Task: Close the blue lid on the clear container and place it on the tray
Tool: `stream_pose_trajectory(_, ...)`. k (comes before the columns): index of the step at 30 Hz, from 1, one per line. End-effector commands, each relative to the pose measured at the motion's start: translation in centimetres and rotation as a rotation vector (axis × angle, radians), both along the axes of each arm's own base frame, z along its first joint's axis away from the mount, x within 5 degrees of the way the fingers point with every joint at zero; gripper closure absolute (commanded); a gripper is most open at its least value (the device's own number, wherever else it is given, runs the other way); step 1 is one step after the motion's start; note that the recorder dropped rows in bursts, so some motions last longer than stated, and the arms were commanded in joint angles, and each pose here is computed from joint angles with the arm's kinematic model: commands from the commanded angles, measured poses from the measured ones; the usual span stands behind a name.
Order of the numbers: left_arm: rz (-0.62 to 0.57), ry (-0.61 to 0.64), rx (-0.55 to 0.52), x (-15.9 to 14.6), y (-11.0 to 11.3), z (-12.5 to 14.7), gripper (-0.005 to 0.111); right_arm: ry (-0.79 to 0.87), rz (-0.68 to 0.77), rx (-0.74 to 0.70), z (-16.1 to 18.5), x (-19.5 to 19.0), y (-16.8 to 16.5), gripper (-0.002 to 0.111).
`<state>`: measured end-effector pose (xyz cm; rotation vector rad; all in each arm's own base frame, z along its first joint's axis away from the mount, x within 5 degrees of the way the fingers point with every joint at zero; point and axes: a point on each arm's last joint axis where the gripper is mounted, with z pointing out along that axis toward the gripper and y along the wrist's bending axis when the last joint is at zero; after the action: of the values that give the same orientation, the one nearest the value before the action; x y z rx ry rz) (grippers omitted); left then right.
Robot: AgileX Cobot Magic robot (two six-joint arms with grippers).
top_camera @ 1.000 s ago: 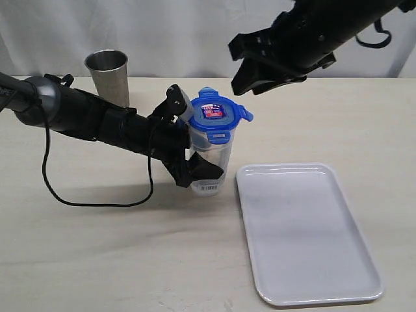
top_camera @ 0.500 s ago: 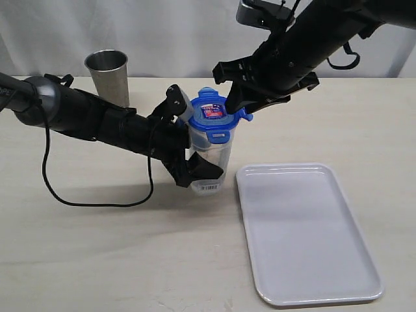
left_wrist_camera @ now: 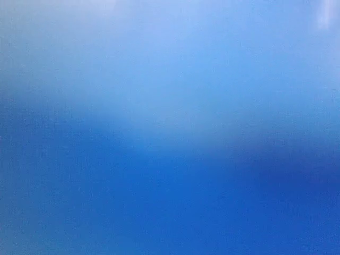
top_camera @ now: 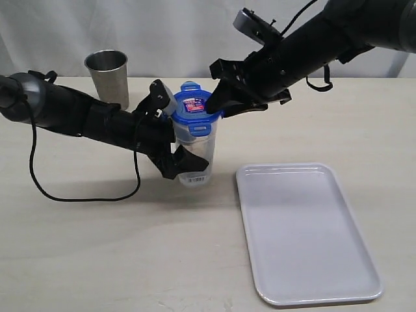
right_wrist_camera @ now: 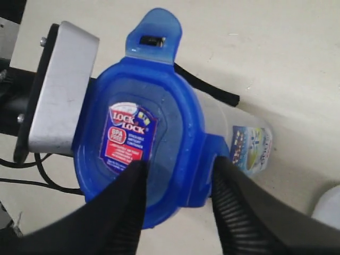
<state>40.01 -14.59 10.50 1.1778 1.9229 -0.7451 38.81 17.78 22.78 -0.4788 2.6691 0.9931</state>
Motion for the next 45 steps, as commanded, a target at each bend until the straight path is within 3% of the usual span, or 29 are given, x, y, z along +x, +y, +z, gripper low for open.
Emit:
stream_pose_trajectory(1, -0.104, -0.018, 0.008, -1.1, -2.0, -0.2, 0.107, 0.212, 0.159, 0.147, -4.2, -1.8, 3.7, 0.070)
stream_pose_trajectory(6, -0.108, -0.017, 0.006, -1.1, -2.0, -0.2, 0.107, 0.220, 0.174, 0.168, -4.3, -1.8, 3.7, 0.070)
stream_pose_trajectory(10, -0.118, -0.019, 0.015, -1.1, -2.0, -0.2, 0.107, 0.196, 0.196, 0.189, -3.6, -1.3, 1.6, 0.070)
stream_pose_trajectory(17, -0.138, -0.024, 0.036, -1.3, -1.9, -0.4, 0.107, -0.105, 0.242, 0.186, 2.3, -1.3, -1.2, 0.070)
stream_pose_trajectory(21, -0.153, -0.024, 0.044, -1.4, -1.9, -0.4, 0.107, -0.312, 0.236, 0.059, 5.9, -2.0, -2.3, 0.070)
stream_pose_trajectory(24, -0.153, -0.024, 0.044, -1.4, -1.9, -0.4, 0.107, -0.322, 0.189, 0.053, 7.7, -2.7, -2.6, 0.070)
stream_pose_trajectory(33, -0.141, -0.012, 0.042, -1.3, -1.9, -0.4, 0.107, -0.157, 0.137, 0.039, 5.1, -2.0, -2.5, 0.070)
stream_pose_trajectory(38, -0.163, -0.018, 0.071, -1.5, -1.7, -0.6, 0.107, -0.298, 0.364, 0.018, 5.3, -2.7, -2.5, 0.070)
stream_pose_trajectory(45, -0.189, -0.039, 0.115, -1.5, -1.5, -0.4, 0.107, -0.427, 0.448, -0.026, 7.5, -3.7, -3.0, 0.070)
